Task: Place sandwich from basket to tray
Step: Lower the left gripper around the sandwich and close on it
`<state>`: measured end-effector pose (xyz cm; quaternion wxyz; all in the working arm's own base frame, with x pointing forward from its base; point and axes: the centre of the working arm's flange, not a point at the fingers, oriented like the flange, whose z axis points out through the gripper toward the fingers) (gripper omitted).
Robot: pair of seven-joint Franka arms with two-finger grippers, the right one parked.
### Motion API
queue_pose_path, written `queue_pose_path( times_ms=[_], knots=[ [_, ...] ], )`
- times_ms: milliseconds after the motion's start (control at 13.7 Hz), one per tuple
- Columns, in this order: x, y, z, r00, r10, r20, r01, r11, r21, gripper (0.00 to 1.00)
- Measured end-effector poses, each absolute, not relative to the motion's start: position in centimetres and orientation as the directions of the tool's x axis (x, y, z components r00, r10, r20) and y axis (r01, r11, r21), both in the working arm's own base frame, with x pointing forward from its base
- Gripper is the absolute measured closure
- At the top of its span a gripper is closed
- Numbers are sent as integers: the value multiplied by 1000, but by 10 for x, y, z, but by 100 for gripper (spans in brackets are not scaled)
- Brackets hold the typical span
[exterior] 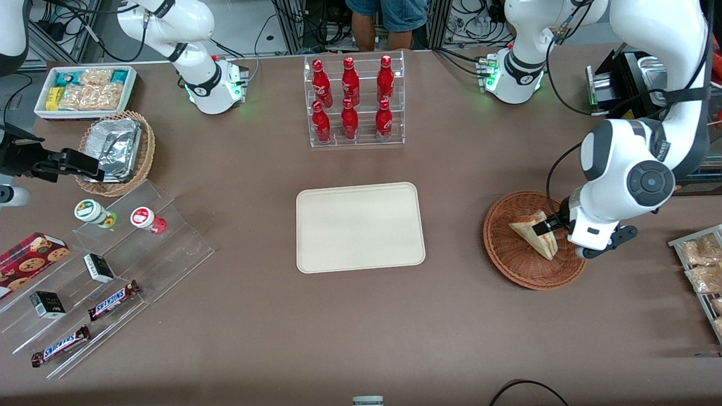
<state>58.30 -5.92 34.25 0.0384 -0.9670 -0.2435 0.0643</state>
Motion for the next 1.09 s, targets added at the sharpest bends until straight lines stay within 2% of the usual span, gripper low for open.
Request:
queue_pose_path(
  times_ms=[291,510,1093],
  knots=[
    [575,-59,328,850,518,-95,509,-854,-105,0],
    [567,-59,313,826,560,-65,555,-828,-87,0],
    [546,-55,277,807,590,-26,588,-807,-48,0]
  ],
)
